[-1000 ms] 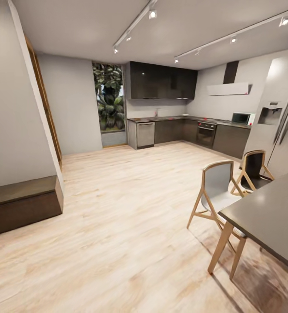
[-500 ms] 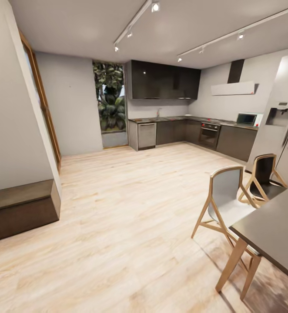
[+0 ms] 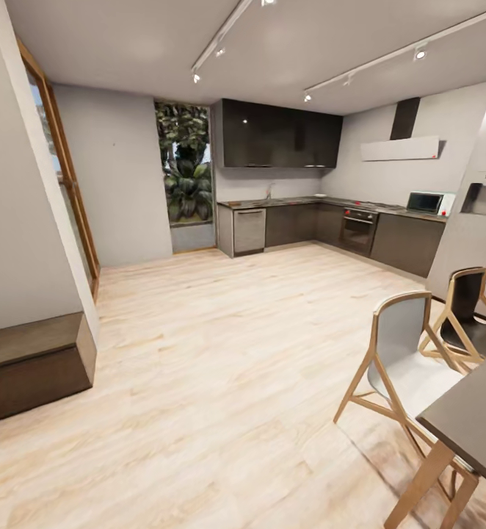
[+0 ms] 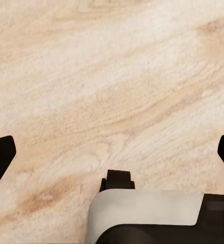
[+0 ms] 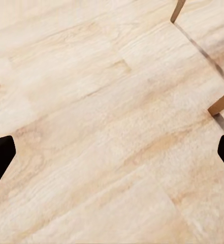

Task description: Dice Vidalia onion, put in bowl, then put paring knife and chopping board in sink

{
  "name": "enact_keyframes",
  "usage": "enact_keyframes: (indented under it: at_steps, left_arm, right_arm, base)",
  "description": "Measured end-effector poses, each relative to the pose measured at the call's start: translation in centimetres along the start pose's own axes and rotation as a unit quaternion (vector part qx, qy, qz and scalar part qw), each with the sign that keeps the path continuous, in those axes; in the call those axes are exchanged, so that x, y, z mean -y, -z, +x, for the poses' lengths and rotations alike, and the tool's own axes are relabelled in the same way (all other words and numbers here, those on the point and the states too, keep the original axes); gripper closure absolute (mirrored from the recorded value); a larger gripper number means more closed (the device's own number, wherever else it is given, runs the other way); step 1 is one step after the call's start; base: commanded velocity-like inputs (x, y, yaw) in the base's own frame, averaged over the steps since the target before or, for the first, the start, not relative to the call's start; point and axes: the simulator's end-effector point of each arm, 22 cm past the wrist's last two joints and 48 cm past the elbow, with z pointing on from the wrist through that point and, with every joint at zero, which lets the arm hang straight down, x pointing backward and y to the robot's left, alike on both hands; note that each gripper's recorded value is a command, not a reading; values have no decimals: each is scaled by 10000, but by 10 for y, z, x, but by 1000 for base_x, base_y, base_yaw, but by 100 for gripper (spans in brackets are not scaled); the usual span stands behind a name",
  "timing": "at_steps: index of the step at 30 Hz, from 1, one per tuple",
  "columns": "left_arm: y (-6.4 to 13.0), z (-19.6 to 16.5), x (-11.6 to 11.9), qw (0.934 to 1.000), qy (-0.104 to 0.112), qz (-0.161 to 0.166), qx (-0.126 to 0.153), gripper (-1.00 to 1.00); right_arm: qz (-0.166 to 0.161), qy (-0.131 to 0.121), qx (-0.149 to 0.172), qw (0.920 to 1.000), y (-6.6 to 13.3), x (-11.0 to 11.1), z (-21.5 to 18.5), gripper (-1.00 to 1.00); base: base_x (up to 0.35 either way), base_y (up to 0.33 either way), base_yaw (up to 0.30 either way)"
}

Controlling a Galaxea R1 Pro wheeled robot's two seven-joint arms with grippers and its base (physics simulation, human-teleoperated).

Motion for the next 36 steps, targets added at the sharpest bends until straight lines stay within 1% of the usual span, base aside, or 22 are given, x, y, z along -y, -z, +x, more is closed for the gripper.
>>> enact_keyframes:
  at_steps: [21,36]
  left_arm:
    - [0,0,0,10000,-2,1,0,-100]
    - [0,0,0,10000,-4,-2,-1,-100]
  right_arm:
    - [-6,4,0,10000,0,-1,0,-100]
    - [-6,4,1,10000,0,0,0,-100]
  base:
    - [345,106,0]
    - [345,11,0]
